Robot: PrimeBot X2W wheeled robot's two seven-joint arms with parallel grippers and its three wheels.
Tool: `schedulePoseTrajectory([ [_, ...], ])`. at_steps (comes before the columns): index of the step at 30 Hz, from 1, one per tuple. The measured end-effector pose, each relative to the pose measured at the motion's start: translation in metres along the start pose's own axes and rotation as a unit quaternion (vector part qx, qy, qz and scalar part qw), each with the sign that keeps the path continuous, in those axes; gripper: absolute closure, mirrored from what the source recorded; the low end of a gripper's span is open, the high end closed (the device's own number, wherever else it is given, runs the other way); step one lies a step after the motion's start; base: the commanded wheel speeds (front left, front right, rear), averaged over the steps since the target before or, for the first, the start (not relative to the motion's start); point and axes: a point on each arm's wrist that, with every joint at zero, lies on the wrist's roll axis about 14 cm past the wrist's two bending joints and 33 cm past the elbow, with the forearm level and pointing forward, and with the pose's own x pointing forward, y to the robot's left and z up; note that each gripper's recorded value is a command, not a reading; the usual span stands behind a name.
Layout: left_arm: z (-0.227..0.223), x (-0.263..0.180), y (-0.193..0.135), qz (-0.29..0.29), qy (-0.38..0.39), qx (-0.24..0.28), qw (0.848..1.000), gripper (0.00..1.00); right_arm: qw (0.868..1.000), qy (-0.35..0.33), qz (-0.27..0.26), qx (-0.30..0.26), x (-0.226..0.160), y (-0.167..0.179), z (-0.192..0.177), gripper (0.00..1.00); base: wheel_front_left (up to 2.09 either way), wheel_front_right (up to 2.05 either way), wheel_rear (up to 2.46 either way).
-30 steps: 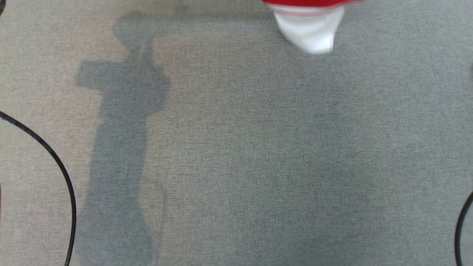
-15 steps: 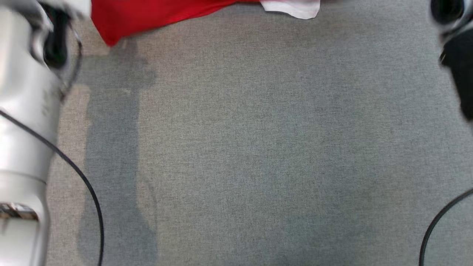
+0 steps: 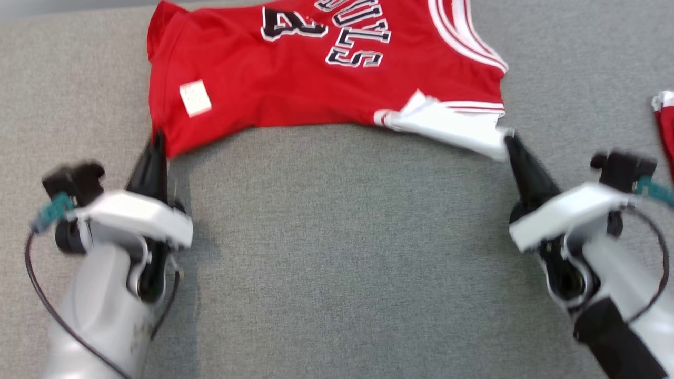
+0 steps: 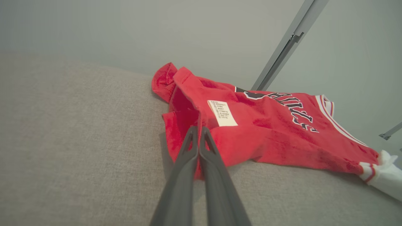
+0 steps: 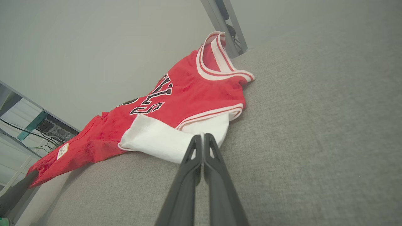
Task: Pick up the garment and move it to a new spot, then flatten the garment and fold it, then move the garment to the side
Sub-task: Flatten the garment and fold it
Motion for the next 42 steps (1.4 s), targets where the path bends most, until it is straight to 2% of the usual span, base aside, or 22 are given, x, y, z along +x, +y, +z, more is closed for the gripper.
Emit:
schedulePoseTrajectory([
  [4, -0.021, -0.033, 0.005, 0.007, 0.020, -0.005, 1.000, 1.00, 1.000, 0.011, -0.011, 0.021, -0.039, -0.004, -0.018, 1.00, 0.00, 0.00, 0.00],
  [12, -0.034, -0.083, 0.015, 0.016, 0.055, 0.006, 0.998, 1.00, 0.999, 0.012, -0.025, 0.035, -0.096, -0.008, -0.025, 1.00, 0.00, 0.00, 0.00],
  [21, -0.025, -0.145, 0.017, 0.044, 0.086, 0.017, 0.995, 1.00, 0.997, 0.065, -0.025, 0.034, -0.154, -0.001, -0.031, 1.00, 0.00, 0.00, 0.00],
  [28, -0.008, -0.187, 0.013, 0.069, 0.102, 0.020, 0.992, 1.00, 0.994, 0.091, -0.045, 0.039, -0.192, 0.006, -0.027, 1.00, 0.00, 0.00, 0.00],
  [35, 0.005, -0.206, 0.014, 0.087, 0.104, 0.024, 0.990, 1.00, 0.992, 0.102, -0.072, 0.020, -0.210, 0.015, -0.012, 1.00, 0.00, 0.00, 0.00],
  [42, 0.011, -0.204, 0.014, 0.092, 0.101, 0.027, 0.990, 1.00, 0.993, 0.100, -0.065, -0.015, -0.195, 0.025, 0.008, 1.00, 0.00, 0.00, 0.00],
])
